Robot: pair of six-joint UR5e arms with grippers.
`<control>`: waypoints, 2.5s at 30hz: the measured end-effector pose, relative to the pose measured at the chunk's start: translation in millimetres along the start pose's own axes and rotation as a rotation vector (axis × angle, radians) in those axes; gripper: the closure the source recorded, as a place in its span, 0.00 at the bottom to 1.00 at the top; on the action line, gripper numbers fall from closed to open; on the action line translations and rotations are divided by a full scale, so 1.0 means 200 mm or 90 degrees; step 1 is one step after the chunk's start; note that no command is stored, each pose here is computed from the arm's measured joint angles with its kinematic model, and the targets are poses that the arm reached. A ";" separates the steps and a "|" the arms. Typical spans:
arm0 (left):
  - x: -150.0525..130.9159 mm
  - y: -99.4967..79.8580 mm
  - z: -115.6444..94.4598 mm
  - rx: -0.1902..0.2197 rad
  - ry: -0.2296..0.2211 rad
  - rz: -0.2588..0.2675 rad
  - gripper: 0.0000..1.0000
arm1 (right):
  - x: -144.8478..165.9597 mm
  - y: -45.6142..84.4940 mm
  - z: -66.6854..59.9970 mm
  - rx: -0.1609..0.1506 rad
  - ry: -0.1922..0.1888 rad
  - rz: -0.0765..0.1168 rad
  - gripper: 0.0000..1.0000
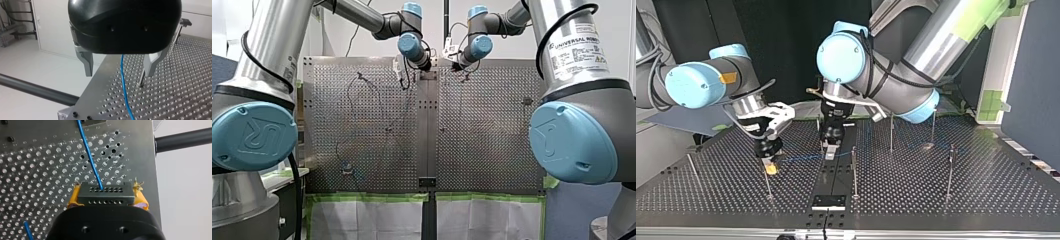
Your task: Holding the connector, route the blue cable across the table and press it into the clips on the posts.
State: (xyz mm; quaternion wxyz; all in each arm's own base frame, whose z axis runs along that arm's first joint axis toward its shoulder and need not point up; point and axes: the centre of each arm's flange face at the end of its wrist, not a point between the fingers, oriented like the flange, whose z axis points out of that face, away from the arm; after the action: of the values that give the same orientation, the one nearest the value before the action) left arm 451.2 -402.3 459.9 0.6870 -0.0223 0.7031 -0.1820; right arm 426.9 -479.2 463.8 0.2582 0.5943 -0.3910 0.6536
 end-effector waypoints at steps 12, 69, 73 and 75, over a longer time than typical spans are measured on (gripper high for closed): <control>0.00 0.05 0.15 -0.002 -0.020 -0.010 0.00 | 0.00 0.00 0.00 -0.001 0.001 0.000 1.00; -0.03 -0.01 -0.07 -0.038 -0.048 -0.026 1.00 | -0.16 -0.04 -0.04 0.007 -0.042 0.002 1.00; 0.01 -0.02 -0.10 -0.026 -0.051 -0.029 1.00 | -0.22 -0.05 -0.06 0.007 -0.055 0.003 1.00; 0.04 -0.02 -0.11 -0.023 -0.052 -0.030 1.00 | -0.24 -0.05 -0.07 0.006 -0.060 0.003 1.00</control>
State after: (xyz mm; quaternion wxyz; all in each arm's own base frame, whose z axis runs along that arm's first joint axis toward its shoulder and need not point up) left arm 428.6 -402.6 452.8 0.7099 -0.0590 0.6772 -0.1842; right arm 433.9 -457.0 419.6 0.2349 0.6248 -0.4013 0.6272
